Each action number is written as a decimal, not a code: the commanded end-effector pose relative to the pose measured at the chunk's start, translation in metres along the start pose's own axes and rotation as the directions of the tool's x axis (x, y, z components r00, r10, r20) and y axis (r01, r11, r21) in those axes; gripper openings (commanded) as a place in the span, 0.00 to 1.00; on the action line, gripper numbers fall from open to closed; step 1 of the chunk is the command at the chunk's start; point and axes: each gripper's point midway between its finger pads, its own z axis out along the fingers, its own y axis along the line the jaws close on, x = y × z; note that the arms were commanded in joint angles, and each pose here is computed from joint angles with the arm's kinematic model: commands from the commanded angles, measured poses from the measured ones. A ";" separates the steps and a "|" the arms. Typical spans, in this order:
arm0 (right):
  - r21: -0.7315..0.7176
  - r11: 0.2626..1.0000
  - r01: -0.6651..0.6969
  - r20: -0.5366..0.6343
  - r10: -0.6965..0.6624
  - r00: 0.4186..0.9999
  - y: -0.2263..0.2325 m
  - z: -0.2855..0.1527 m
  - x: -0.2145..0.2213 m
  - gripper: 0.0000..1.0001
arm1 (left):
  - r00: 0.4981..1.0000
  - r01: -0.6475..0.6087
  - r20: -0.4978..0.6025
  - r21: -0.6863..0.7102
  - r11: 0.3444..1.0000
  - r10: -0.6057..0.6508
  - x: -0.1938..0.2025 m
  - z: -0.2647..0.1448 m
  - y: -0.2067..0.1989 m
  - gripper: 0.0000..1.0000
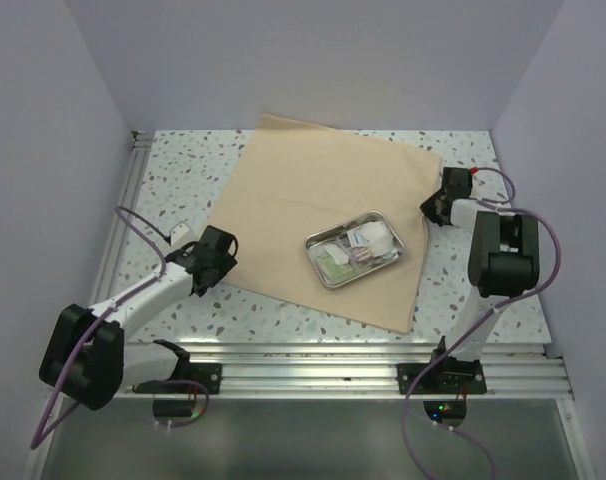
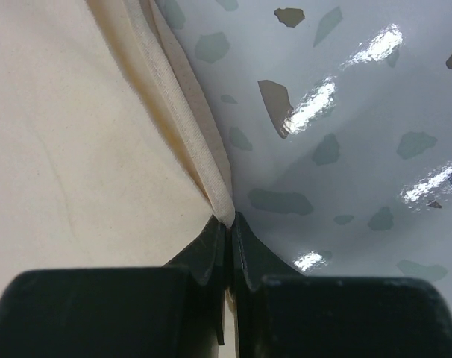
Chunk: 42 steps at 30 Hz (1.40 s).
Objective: Prepare the surgical pack
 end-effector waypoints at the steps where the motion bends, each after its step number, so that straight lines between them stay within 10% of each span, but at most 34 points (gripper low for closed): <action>1: -0.026 0.999 -0.032 0.095 0.034 0.995 0.009 -0.013 -0.026 0.00 | 0.994 0.038 0.105 0.028 0.999 -0.041 -0.030 0.003 -0.022 0.74; 14: -0.020 0.999 -0.037 0.101 0.039 0.994 0.007 -0.016 -0.025 0.00 | 0.997 0.055 0.054 -0.043 0.998 -0.052 -0.013 0.031 -0.018 0.62; 26: 0.029 0.995 -0.091 0.183 0.084 0.980 -0.016 -0.042 -0.029 0.00 | 1.000 0.009 0.020 -0.064 0.998 -0.008 0.002 0.064 -0.027 0.00; 42: -0.034 0.975 -0.221 0.162 0.224 0.961 -0.062 -0.105 0.037 0.00 | 0.997 -0.044 0.059 -0.180 0.983 0.056 -0.088 0.118 -0.051 0.00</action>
